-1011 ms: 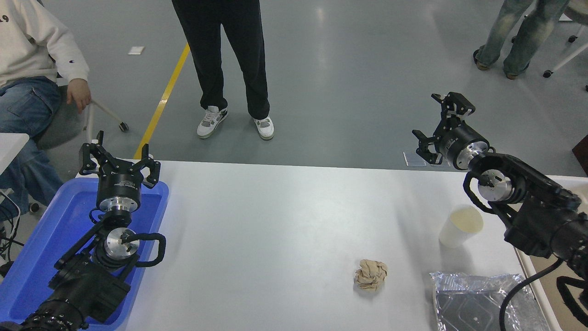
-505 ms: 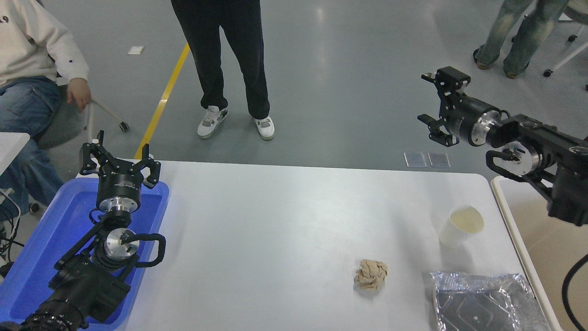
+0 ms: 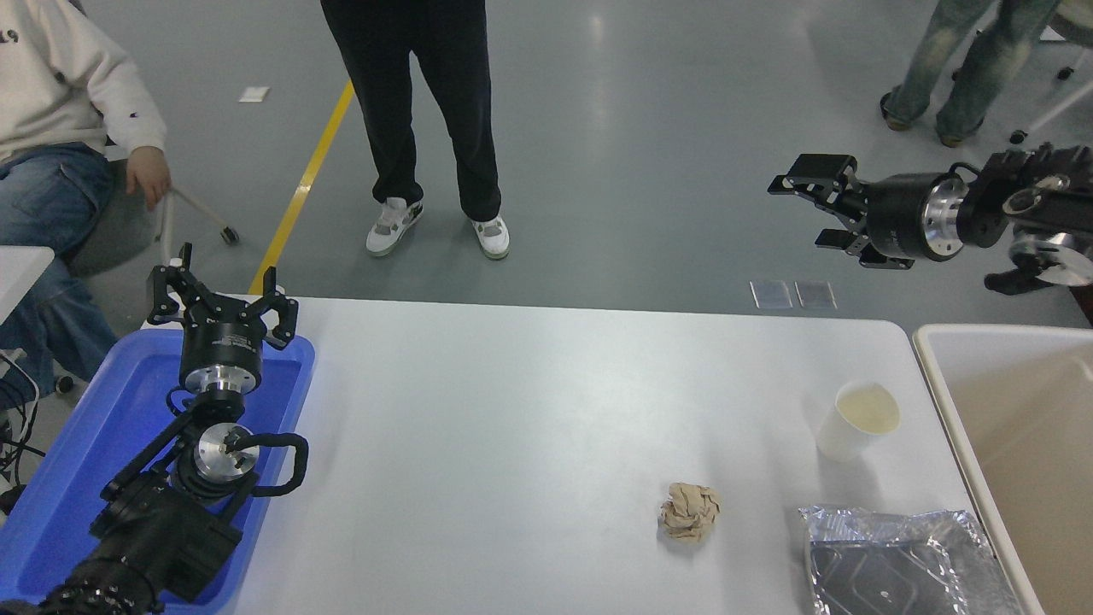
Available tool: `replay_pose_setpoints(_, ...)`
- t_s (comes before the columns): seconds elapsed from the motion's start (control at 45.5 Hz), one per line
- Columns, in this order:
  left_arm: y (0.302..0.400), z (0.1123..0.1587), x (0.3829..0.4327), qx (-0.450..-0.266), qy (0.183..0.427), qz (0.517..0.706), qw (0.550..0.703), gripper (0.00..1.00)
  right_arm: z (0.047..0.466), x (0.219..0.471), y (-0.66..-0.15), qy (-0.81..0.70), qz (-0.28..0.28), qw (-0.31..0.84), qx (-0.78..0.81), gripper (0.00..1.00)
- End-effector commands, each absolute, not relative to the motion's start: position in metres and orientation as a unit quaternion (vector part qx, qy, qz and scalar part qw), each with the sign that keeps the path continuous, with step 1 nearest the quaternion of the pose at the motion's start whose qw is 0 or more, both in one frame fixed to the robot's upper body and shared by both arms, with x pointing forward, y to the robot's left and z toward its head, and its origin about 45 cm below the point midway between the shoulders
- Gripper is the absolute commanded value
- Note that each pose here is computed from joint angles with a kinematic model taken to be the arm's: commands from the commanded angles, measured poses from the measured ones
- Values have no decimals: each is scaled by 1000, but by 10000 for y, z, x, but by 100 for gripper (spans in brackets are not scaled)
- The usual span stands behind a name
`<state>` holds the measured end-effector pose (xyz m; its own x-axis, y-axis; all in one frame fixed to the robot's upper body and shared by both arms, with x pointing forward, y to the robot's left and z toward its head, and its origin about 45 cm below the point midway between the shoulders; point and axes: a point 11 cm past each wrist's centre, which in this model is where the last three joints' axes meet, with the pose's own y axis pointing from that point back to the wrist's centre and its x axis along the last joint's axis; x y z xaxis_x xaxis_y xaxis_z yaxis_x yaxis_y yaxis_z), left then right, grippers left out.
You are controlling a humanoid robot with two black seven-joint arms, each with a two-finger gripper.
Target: Pick up paper cup place in dustbin
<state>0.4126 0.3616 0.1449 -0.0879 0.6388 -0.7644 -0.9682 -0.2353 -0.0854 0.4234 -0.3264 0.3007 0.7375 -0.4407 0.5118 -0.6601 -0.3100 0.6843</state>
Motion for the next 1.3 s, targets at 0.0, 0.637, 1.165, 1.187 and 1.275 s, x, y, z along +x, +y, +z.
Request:
replay_pose_setpoints(0.0,3616,1449,4126,-357,231,700,573,99,3031,3840,-3310,-244,163,558,776,100)
replay_pose_setpoints(0.637,3615,1450,4127,-356,231,700,574,99,3452,3283,-2805,-59,192,629,751,100)
replay_pose_setpoints(1.165,3612,1448,4127,-356,231,700,574,99,3662,3155,-2744,-60,82,630,770,100)
replay_pose_setpoints(1.187,3612,1448,4127,-356,231,700,574,99,3686,3151,-2738,-59,82,630,770,100)
replay_pose_setpoints(1.275,3612,1448,4127,-356,231,700,574,99,3766,3154,-2714,-59,89,630,769,100)
